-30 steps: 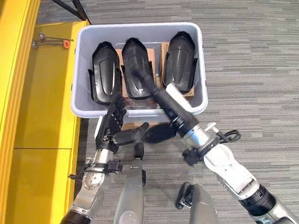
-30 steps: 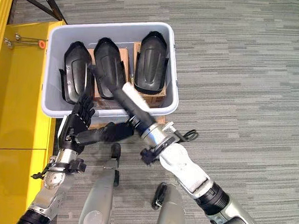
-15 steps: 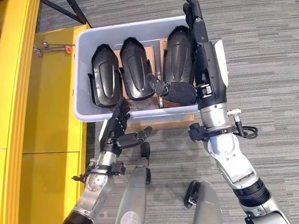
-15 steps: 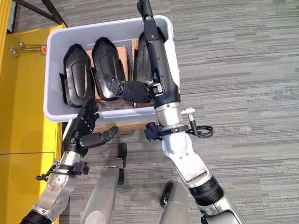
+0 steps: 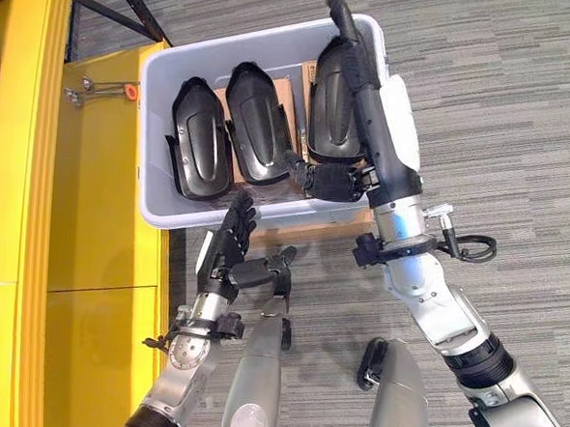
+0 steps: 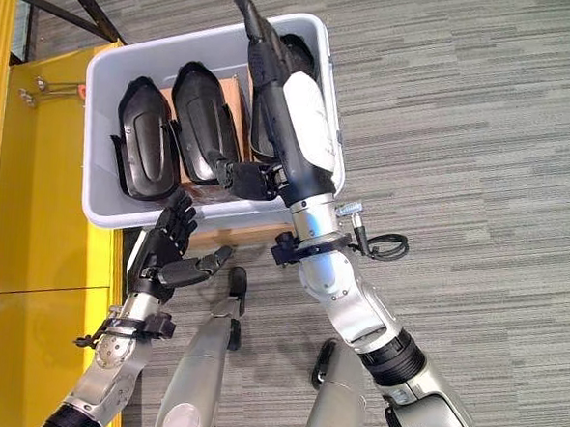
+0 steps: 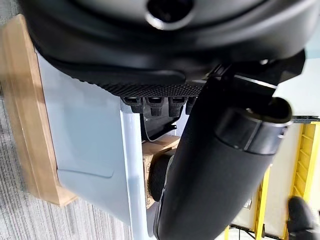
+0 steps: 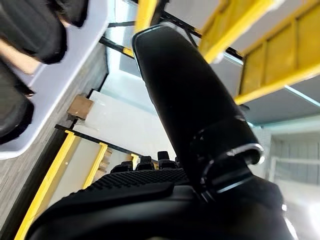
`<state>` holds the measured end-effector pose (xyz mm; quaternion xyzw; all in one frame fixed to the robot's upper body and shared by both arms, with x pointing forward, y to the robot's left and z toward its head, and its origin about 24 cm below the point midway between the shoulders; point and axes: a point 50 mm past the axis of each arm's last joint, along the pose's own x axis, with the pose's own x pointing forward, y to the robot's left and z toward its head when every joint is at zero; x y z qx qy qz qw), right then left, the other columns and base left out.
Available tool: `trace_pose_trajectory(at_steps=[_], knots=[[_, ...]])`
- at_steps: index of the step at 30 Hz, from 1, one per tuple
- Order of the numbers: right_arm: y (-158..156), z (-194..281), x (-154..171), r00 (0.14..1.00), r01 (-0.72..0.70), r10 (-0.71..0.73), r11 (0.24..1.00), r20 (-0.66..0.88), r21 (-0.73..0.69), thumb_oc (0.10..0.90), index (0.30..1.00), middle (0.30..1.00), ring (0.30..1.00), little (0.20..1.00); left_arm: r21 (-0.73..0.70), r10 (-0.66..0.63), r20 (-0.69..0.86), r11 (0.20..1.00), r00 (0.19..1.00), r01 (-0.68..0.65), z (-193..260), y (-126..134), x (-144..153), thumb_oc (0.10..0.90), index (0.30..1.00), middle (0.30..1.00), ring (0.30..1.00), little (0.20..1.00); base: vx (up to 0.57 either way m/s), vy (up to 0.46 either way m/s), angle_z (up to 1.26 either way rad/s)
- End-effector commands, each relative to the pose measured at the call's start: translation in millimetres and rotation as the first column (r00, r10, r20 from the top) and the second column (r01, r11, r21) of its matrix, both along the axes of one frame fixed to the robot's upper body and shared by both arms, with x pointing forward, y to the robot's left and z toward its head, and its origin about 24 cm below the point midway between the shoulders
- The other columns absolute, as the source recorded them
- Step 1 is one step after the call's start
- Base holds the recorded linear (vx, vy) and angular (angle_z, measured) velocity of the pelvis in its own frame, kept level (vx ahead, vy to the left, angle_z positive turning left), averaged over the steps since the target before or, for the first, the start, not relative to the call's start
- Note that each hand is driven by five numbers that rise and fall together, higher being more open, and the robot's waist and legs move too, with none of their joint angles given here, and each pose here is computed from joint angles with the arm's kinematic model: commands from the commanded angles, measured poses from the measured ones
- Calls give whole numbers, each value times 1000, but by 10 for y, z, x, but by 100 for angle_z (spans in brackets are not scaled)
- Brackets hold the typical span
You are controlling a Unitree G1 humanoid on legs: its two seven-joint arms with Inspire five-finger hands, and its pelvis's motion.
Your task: Move parts from the plastic box to the shelf.
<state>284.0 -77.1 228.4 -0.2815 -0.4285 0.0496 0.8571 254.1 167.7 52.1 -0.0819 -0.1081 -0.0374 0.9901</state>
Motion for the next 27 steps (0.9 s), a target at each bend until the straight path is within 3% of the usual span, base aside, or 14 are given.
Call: trace_pose_trajectory(at_steps=[1,14,21,27], knots=[[194,627,-189,946,-72,75,997,317,-21,900,1000,1000,1000,1000,-92,-31,265,994,964,58,465,-102,-8,900,1000,1000,1000,1000,-12,9,3],[133,597,132,915,249,-183,958,360,-145,900,1000,1000,1000,1000,-101,-80,308,988,948,116,563,-124,-69,900,1000,1000,1000,1000,9,7,12],[-7,544,320,863,414,-345,901,369,-128,900,1000,1000,1000,1000,-105,-82,329,987,941,123,605,-107,-75,900,1000,1000,1000,1000,2,-6,5],[-175,511,416,812,503,-467,864,351,-14,900,1000,1000,1000,1000,-115,-64,334,987,940,108,635,-82,-66,900,1000,1000,1000,1000,1,2,-1]])
